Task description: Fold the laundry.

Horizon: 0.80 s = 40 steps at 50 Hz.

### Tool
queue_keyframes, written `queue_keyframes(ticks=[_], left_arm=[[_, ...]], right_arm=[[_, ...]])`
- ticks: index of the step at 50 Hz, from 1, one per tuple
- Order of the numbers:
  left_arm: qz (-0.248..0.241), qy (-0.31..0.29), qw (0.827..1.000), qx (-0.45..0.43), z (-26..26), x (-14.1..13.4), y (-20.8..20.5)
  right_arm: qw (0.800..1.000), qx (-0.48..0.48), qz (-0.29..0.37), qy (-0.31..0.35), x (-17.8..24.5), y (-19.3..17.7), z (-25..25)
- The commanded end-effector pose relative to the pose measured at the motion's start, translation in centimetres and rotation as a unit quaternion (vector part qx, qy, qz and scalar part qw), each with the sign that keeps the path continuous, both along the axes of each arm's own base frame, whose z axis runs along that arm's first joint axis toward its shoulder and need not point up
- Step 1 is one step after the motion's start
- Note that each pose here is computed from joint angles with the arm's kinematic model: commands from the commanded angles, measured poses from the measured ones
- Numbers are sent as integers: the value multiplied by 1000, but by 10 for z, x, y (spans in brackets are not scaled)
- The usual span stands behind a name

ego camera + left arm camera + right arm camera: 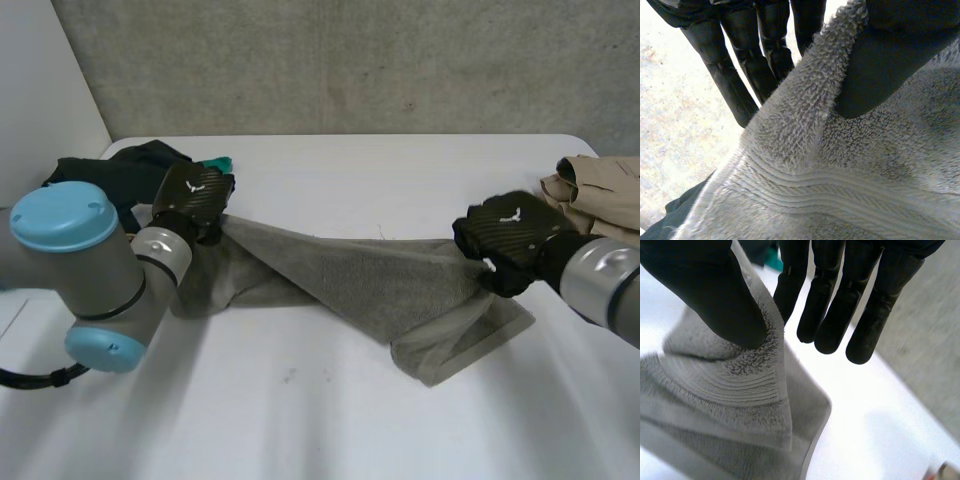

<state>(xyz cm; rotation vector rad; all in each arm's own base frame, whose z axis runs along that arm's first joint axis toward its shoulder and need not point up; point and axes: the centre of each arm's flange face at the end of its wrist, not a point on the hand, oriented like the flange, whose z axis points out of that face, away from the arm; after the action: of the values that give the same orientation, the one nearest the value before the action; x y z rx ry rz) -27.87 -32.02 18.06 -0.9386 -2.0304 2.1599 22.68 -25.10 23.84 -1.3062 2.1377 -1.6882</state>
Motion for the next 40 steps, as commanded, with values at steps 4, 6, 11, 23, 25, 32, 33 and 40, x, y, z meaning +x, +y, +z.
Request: queue_keyframes(ticks=[4,6,11,23,25,32,33,40], left_arm=[[0,-6,997,-82,3,-17,-40],[12,-8,992,-123,18,-21,-55],[57,36,956,-285,108,-32,-79],[36,104,919,-378,205,-30,-9],[37,93,929,-355,192,-24,2],[30,33,968,-247,114,-9,33],[26,18,975,-218,93,-5,41],[-2,-21,990,-140,36,-4,74]], right_arm=[[994,-82,-76,-16,28,-80,-16],[983,-144,-95,-59,33,-99,5],[943,-275,-114,-148,41,-123,62],[892,-381,-93,-223,34,-83,144],[906,-361,-77,-208,32,-69,134],[967,-216,-37,-130,26,-26,69],[974,-192,-33,-116,25,-22,57],[1000,-9,0,19,19,0,-48]])
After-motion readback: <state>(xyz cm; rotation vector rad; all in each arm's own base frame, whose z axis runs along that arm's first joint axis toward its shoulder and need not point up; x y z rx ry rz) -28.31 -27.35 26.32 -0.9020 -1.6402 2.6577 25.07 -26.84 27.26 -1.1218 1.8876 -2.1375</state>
